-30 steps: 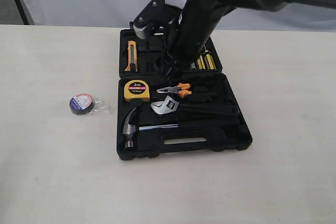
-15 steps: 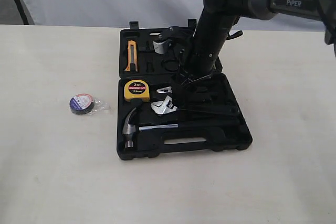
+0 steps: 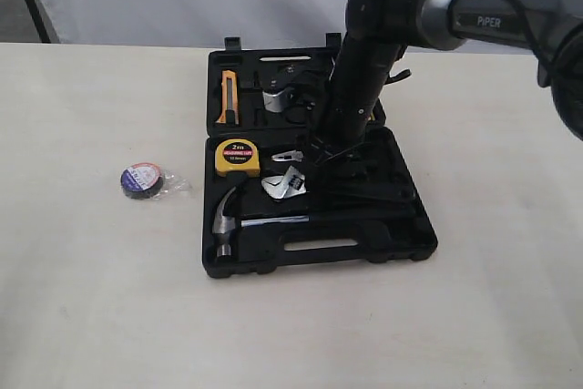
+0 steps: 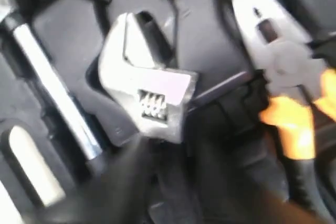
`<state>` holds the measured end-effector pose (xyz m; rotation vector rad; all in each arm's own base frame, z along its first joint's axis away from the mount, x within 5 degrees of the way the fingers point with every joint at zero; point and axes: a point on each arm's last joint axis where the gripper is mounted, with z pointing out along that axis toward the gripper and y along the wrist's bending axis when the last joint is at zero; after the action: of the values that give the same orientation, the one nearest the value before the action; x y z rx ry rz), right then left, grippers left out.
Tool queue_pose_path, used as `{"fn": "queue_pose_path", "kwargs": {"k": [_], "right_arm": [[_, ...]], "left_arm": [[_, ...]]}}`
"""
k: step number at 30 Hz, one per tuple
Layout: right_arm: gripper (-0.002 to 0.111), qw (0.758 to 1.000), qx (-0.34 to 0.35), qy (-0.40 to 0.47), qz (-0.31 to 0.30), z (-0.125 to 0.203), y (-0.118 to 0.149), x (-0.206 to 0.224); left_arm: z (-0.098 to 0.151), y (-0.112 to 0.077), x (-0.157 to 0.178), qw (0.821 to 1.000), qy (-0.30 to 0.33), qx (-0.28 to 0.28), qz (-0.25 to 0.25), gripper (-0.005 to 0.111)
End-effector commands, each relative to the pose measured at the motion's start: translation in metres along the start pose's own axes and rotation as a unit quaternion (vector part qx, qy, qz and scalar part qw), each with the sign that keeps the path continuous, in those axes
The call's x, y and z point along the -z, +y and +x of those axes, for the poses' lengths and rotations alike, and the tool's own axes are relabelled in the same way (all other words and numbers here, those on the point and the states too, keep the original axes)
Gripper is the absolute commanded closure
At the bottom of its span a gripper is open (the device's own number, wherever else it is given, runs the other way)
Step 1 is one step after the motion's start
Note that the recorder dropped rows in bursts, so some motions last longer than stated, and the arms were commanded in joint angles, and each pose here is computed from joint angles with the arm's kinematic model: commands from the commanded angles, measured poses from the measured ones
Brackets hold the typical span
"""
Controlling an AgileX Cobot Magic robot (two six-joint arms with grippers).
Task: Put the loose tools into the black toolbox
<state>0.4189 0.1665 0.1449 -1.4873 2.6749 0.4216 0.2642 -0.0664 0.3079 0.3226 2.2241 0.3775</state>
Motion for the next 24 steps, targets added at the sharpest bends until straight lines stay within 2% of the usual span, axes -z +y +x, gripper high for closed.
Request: {"fn": "queue_pose_path", "kwargs": {"k": [1, 12, 20, 24], "right_arm": [[0.108, 1.0, 0.007, 0.005, -0.009, 0.002, -0.001, 0.001], [0.109, 0.998, 0.03, -0.041, 0.032, -0.018, 0.003, 0.046], [0.109, 0.989, 0.09, -0.012, 0.118, -0.028, 0.03, 0.037], [0.109, 0.974, 0.111, -0.011, 0.197, -0.022, 0.039, 0.031]], "left_arm": [[0.002, 0.0, 0.001, 1.0, -0.003, 0.011, 0.007, 0.105], [0.002, 0.0, 0.001, 1.0, -0.003, 0.011, 0.007, 0.105], [0.002, 0.0, 0.001, 1.0, -0.003, 0.011, 0.007, 0.105], [0.002, 0.0, 0.001, 1.0, -0.003, 0.011, 0.007, 0.105]]}}
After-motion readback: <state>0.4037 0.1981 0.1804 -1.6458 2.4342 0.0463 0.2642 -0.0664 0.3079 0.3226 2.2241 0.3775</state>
